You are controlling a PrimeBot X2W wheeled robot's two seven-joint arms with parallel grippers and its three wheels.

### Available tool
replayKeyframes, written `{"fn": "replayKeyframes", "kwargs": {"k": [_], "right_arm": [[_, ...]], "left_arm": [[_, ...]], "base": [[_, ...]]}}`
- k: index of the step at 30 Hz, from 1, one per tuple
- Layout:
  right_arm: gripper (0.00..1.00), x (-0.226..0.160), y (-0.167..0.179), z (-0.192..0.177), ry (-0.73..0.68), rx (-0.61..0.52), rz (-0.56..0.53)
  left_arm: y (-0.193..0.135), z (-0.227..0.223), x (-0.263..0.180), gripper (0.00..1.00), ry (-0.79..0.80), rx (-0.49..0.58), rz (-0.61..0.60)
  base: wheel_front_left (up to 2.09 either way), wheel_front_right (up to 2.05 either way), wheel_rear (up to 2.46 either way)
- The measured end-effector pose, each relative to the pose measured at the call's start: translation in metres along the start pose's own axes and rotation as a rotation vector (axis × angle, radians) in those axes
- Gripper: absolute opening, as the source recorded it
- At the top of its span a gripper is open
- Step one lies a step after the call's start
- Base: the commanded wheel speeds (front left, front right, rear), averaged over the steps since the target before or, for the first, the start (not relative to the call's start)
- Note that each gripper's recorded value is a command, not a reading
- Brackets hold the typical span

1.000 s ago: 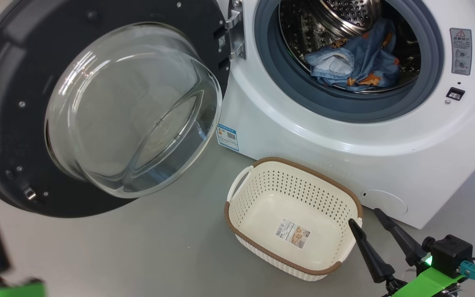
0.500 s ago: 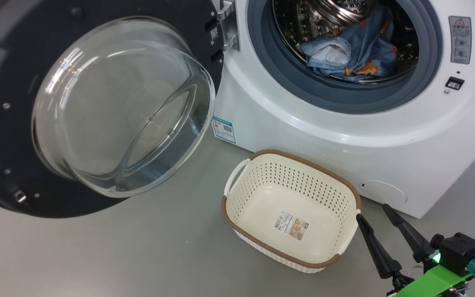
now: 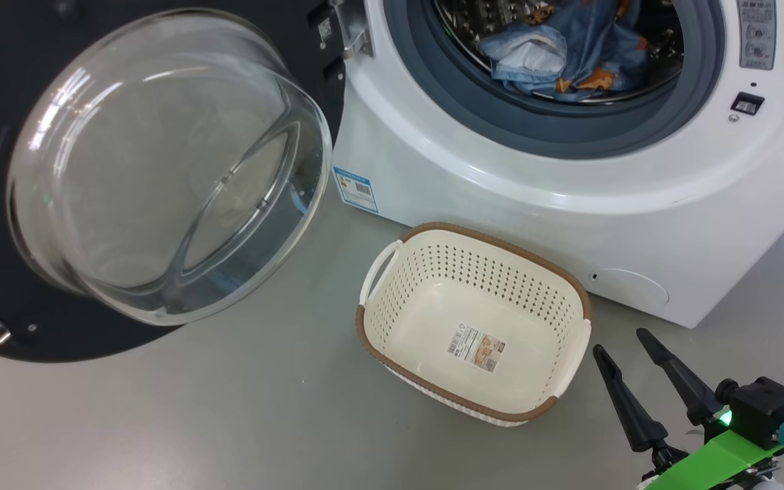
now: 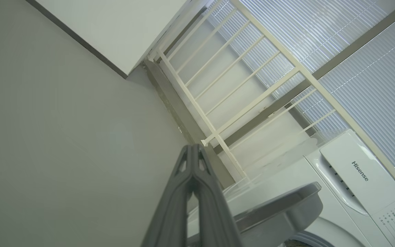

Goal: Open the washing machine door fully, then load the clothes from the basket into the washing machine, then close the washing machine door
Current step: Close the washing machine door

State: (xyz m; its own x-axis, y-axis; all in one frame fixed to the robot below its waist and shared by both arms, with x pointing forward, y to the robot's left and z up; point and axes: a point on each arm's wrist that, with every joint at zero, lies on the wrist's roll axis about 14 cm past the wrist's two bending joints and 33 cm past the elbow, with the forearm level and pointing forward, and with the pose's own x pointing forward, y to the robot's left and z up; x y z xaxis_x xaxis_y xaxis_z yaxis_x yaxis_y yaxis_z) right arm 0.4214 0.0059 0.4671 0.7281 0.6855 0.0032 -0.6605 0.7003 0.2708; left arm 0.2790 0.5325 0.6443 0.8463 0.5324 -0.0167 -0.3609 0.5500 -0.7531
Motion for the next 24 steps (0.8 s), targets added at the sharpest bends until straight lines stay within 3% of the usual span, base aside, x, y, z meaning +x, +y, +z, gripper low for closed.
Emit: {"fn": "replayKeyframes", "kwargs": {"k": [8,24], "right_arm": [[1.00,-0.002,-0.008,-0.008,0.016,0.004,-0.016],[1.00,0.001,-0.013,-0.004,0.005,-0.007,-0.020]], "left_arm": [[0.016,-0.058,0.008,0.00,0.341,-0.049,0.082],[-0.006,-0.086,0.009,0.00,0.526,-0.038,0.023]], "base": [[0.00,0.00,0.00],[0.00,0.00,0.00]]}}
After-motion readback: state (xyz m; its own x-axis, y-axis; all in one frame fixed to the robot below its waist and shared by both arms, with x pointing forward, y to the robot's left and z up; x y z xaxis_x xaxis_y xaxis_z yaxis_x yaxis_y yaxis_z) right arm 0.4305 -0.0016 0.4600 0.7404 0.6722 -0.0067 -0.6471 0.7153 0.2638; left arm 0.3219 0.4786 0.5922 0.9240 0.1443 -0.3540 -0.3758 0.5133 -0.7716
